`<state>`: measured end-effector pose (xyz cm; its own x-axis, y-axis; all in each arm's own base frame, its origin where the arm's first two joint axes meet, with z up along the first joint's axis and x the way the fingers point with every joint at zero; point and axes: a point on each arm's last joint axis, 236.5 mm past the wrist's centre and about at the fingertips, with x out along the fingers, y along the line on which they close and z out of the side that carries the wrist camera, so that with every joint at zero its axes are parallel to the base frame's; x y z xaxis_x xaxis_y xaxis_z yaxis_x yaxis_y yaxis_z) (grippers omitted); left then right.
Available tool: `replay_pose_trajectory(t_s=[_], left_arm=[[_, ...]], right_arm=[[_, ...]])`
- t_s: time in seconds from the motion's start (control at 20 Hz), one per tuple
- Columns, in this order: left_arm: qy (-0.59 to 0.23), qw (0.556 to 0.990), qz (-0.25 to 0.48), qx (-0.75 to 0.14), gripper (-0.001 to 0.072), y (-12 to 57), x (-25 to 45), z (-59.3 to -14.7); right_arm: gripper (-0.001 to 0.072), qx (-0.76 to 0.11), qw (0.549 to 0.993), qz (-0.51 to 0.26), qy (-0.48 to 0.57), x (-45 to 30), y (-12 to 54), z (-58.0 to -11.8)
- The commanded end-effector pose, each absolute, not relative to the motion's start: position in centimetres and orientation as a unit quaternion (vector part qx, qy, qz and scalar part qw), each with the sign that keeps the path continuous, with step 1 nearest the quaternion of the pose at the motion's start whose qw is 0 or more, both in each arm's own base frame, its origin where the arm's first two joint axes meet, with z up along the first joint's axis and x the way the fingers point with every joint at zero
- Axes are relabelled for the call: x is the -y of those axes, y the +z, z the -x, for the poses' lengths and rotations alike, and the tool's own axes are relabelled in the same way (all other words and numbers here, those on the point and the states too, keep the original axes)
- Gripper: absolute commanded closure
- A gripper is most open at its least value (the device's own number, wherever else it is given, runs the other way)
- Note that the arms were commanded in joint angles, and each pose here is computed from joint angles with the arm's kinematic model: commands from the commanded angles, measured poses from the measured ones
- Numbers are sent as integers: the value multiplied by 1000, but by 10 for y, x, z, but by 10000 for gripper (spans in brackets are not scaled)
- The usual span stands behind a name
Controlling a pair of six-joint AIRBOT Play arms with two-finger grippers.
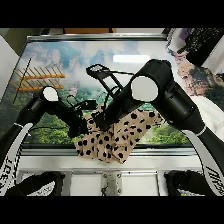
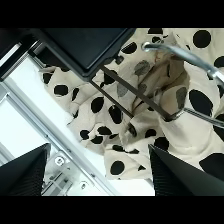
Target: Fold the clothes and pants, and hang the long-sleeved shirts on hangers.
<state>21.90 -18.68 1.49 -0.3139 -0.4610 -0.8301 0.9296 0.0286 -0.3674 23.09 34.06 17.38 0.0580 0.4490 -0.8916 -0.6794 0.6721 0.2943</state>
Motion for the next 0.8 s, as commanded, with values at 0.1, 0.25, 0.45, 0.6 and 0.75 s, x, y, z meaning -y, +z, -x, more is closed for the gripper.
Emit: replay_pose_trajectory(t_s=[0.1, 0.25, 0.45, 0.6, 0.75], left_arm=[[-653, 533, -244, -480, 700, 15, 187, -219], [-653, 533, -244, -480, 700, 15, 187, -219], [-653, 532, -244, -481, 699, 15, 186, -219], [-653, 531, -244, -481, 699, 15, 186, -219], [-654, 530, -244, -482, 699, 15, 186, -218]], right_arm=[[34, -518, 704, 130, 469, -328, 203, -219], [33, -462, 711, 158, 506, -301, 228, -229], [33, -445, 740, 151, 482, -277, 238, -251], [33, -414, 740, 193, 494, -266, 234, -266], [33, -389, 732, 177, 531, -245, 233, -274]])
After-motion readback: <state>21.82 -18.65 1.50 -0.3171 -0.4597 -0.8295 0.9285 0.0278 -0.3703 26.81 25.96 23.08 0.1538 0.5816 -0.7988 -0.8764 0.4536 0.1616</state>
